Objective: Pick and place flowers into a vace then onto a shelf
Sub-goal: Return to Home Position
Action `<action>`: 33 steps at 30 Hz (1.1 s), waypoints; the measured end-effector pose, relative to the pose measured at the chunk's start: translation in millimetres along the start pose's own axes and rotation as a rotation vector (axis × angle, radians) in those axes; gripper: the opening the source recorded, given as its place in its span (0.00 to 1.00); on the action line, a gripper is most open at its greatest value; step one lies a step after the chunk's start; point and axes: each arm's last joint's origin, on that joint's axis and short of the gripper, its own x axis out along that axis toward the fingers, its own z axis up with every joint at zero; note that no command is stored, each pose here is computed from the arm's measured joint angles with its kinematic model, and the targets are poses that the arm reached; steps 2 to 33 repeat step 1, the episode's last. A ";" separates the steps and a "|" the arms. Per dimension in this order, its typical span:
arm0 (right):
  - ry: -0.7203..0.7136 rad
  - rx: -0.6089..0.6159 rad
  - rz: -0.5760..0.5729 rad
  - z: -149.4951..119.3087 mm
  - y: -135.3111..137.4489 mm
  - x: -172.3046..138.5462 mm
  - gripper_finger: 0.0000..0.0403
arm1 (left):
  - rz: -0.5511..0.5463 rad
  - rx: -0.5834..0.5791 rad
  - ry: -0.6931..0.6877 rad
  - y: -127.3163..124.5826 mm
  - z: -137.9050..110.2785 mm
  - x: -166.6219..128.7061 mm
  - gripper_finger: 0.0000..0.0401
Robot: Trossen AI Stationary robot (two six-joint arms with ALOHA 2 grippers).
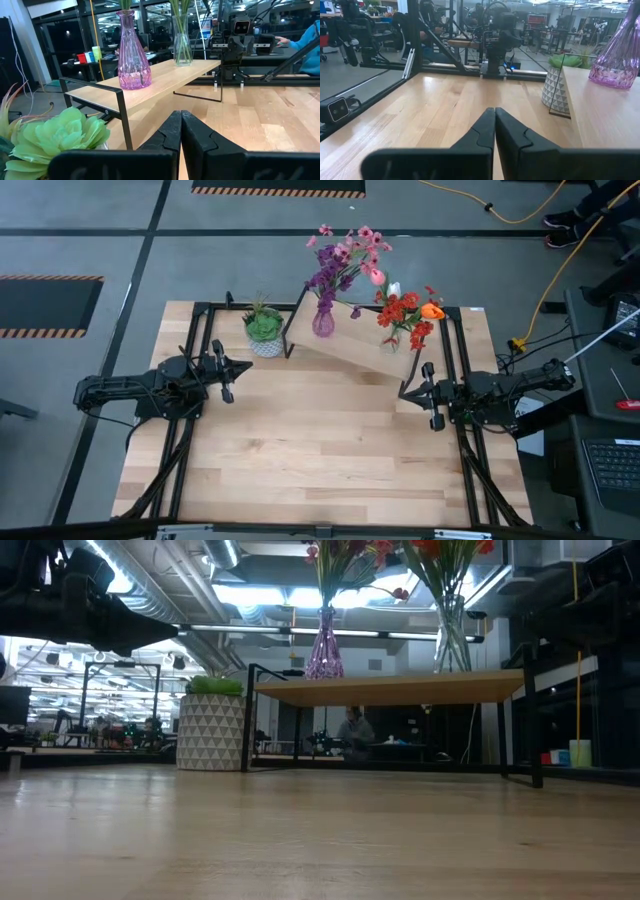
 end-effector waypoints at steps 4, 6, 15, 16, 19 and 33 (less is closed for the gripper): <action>0.000 0.000 0.000 0.0 0.0 0.0 0.04 | 0.000 0.000 0.000 0.0 0.0 0.0 0.02; 0.000 0.000 0.000 0.0 0.0 0.0 0.04 | 0.000 0.000 0.000 0.0 0.0 0.0 0.02; 0.000 0.000 0.000 0.0 0.0 0.0 0.04 | 0.000 0.000 0.000 0.0 0.0 0.0 0.02; 0.000 0.000 0.000 0.0 0.0 0.0 0.04 | 0.000 0.000 0.000 0.0 0.0 0.0 0.02; 0.000 0.000 0.000 0.0 0.0 0.0 0.04 | 0.000 0.000 0.000 0.0 0.0 0.0 0.02; 0.000 0.000 0.000 0.0 0.0 0.0 0.04 | 0.000 0.000 0.000 0.0 0.0 0.0 0.02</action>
